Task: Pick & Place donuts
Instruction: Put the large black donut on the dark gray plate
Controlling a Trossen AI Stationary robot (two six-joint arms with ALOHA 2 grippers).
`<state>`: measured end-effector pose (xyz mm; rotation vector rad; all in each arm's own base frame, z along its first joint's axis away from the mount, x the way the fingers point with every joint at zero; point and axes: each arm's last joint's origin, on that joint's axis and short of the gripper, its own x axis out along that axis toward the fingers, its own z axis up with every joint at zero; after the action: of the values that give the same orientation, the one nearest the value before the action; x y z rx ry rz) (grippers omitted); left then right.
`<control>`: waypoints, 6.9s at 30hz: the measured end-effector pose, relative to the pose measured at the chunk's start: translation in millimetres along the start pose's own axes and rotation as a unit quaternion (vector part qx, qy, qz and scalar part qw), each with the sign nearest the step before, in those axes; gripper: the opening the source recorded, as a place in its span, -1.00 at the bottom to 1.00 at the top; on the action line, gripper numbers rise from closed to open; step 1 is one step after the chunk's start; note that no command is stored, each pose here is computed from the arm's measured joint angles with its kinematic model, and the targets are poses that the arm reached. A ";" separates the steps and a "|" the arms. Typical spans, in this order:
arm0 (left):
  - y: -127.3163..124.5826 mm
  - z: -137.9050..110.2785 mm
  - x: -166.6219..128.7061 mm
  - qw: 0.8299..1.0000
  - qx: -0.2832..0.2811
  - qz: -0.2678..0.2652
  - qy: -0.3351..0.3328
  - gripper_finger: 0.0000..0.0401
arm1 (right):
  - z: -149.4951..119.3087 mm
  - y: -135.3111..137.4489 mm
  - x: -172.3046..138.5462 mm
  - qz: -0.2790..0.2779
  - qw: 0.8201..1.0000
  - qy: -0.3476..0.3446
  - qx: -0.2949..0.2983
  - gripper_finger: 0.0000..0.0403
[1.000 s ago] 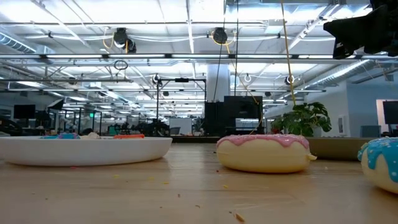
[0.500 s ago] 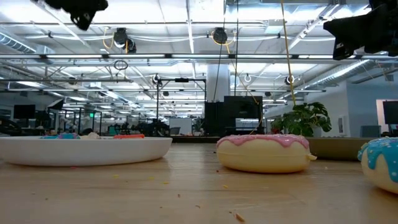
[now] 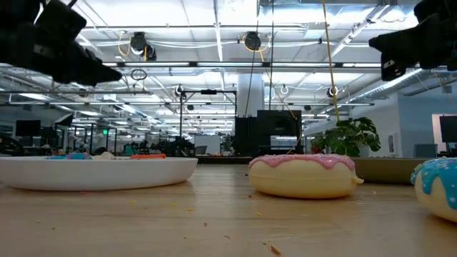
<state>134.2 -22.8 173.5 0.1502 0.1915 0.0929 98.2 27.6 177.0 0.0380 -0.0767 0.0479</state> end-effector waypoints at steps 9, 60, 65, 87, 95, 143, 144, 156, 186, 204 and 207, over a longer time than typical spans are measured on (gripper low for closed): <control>8.3 -17.9 -0.7 0.994 0.028 0.099 -0.026 -0.91 | 35.7 6.9 26.0 -0.037 0.995 0.071 -0.054 -1.00; 13.1 -6.2 -2.3 0.979 0.126 0.153 -0.054 -0.85 | 35.2 188.2 111.7 -0.067 0.750 0.646 0.126 -1.00; 13.0 -6.1 -2.3 0.979 0.124 0.152 -0.054 -0.91 | 21.9 177.1 109.2 -0.104 0.728 0.662 0.143 -0.89; 12.9 -6.2 -2.2 0.977 0.139 0.151 -0.052 -0.91 | 3.8 172.2 107.0 -0.057 0.716 0.682 0.138 0.20; 12.8 -7.1 -2.1 0.978 0.136 0.150 -0.048 -0.97 | -24.4 163.2 94.1 -0.056 0.698 0.698 0.147 0.20; 12.7 -6.8 -2.0 0.983 0.100 0.146 -0.055 -0.81 | 97.2 82.9 156.6 -0.117 0.715 0.685 0.071 -0.94; 12.7 -6.8 -2.0 0.983 0.102 0.146 -0.055 -0.81 | 96.8 75.1 159.3 -0.123 0.712 0.687 0.073 -0.94; 12.6 -6.8 -2.0 0.982 0.110 0.146 -0.054 -0.81 | 98.7 8.5 179.8 -0.182 0.729 0.656 0.066 -0.94; 12.6 -6.9 -2.0 0.982 0.110 0.145 -0.054 -0.81 | -22.9 -40.5 138.0 -0.215 0.674 0.691 0.145 -0.94; 12.6 -6.9 -2.0 0.982 0.110 0.146 -0.054 -0.81 | -22.2 -46.6 135.5 -0.271 0.671 0.682 0.103 -0.24; 12.6 -6.9 -2.0 0.982 0.110 0.146 -0.054 -0.81 | -22.4 -46.2 135.7 -0.263 0.672 0.685 0.105 -0.10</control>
<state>129.9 -9.6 169.1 0.4027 0.0706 0.3549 237.2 -11.4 163.6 0.2468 1.4821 -0.5102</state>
